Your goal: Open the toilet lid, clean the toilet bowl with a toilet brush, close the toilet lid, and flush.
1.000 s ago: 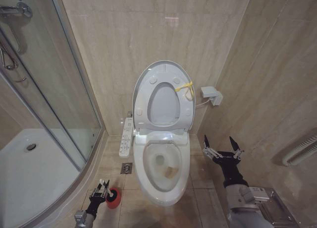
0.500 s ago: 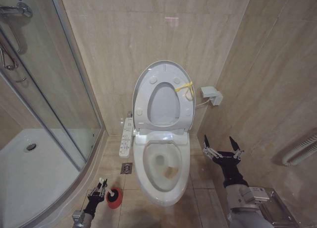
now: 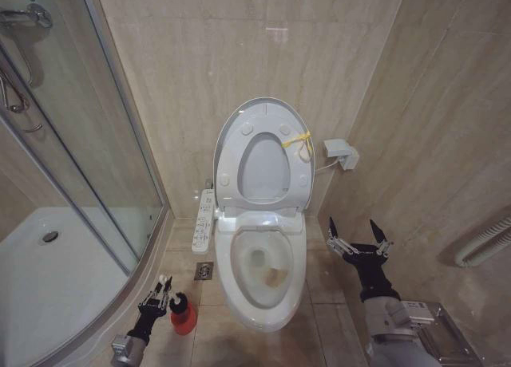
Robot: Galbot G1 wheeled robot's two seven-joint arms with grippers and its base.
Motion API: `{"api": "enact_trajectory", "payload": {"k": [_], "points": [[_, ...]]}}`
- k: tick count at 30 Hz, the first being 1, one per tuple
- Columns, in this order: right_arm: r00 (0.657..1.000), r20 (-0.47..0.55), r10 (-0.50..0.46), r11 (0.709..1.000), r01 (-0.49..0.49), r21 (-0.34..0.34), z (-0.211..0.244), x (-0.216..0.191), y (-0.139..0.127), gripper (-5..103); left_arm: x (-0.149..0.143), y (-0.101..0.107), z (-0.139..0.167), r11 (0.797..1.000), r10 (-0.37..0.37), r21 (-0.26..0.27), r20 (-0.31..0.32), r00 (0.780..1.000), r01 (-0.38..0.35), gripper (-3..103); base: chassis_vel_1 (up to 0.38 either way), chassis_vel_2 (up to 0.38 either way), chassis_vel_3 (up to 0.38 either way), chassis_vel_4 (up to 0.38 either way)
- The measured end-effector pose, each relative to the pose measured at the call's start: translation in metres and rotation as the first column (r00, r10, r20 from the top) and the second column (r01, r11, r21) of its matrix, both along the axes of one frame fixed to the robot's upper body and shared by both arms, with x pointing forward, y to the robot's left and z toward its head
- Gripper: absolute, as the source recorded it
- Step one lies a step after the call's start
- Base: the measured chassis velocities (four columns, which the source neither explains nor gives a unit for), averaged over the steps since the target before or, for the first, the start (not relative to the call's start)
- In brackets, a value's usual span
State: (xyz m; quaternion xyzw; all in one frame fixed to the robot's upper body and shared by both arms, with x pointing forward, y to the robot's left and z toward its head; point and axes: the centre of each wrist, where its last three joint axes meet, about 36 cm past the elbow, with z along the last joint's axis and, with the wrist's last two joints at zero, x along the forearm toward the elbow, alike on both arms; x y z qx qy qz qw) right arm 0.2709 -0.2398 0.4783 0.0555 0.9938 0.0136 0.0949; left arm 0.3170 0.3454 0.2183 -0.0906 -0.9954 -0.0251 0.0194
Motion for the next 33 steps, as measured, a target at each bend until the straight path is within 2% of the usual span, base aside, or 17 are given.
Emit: {"api": "enact_trajectory", "payload": {"k": [6,10,13,14,17,23,28,33], "points": [[1.0,0.0,0.0,1.0,0.0,0.0,0.0,0.0,0.0,100,-0.015,-0.016,0.041,1.0,-0.009,-0.002,0.079,0.997,0.009,19,0.0,0.0,0.0,0.0],[1.0,0.0,0.0,1.0,0.0,0.0,0.0,0.0,0.0,100,-0.02,-0.02,0.057,1.0,-0.007,-0.001,0.099,0.995,0.007,19,0.0,0.0,0.0,0.0],[1.0,0.0,0.0,1.0,0.0,0.0,0.0,0.0,0.0,100,-0.037,-0.032,0.098,1.0,-0.01,-0.006,0.139,0.99,0.011,19,0.0,0.0,0.0,0.0],[1.0,0.0,0.0,1.0,0.0,0.0,0.0,0.0,0.0,100,-0.037,-0.032,0.098,1.0,-0.01,-0.006,0.139,0.99,0.011,19,0.0,0.0,0.0,0.0],[1.0,0.0,0.0,1.0,0.0,0.0,0.0,0.0,0.0,100,-0.05,-0.044,0.125,0.999,-0.032,-0.018,0.17,0.985,0.036,19,0.0,0.0,0.0,0.0],[1.0,0.0,0.0,1.0,0.0,0.0,0.0,0.0,0.0,100,-0.061,-0.055,0.142,0.998,-0.062,-0.02,0.204,0.977,0.067,19,-0.004,0.017,0.008,-0.002],[1.0,0.0,0.0,1.0,0.0,0.0,0.0,0.0,0.0,100,-0.066,-0.069,0.164,0.99,-0.126,-0.026,0.279,0.952,0.138,19,-0.058,0.056,0.051,-0.062],[1.0,0.0,0.0,1.0,0.0,0.0,0.0,0.0,0.0,100,-0.065,-0.079,0.18,0.983,-0.163,-0.033,0.322,0.933,0.183,19,-0.058,0.057,0.048,-0.057]]}}
